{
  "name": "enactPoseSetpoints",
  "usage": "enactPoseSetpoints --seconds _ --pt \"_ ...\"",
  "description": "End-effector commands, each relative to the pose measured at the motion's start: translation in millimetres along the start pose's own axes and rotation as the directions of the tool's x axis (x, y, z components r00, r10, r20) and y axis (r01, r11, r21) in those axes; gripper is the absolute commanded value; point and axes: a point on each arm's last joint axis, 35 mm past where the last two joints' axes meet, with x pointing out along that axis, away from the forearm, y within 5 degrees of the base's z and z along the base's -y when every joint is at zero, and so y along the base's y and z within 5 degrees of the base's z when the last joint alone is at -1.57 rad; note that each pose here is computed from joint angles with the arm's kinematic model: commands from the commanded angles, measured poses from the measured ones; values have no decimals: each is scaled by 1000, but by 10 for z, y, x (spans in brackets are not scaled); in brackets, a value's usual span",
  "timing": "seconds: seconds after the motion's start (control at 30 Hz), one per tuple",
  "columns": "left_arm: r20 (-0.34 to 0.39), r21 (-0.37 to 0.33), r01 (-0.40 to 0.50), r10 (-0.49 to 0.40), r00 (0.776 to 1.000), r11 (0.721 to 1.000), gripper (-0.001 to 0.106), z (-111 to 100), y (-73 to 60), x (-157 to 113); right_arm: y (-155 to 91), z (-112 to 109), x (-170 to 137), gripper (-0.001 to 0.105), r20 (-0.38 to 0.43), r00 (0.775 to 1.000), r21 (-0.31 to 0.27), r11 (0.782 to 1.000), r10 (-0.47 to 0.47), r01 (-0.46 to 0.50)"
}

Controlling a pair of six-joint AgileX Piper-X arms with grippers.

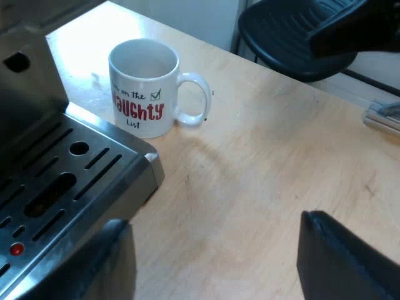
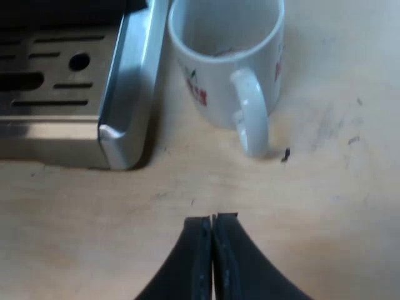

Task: Place mug into machine

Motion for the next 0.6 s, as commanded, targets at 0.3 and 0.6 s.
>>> enactPoseSetpoints --seconds 0.3,0.6 --pt "12 -9 -3 3 1000 1000 58 29 15 57 80 12 532 47 -2 999 -30 998 -53 53" --pt "12 -9 -3 3 1000 1000 58 29 15 57 112 -80 897 51 -88 995 -41 999 -39 35"
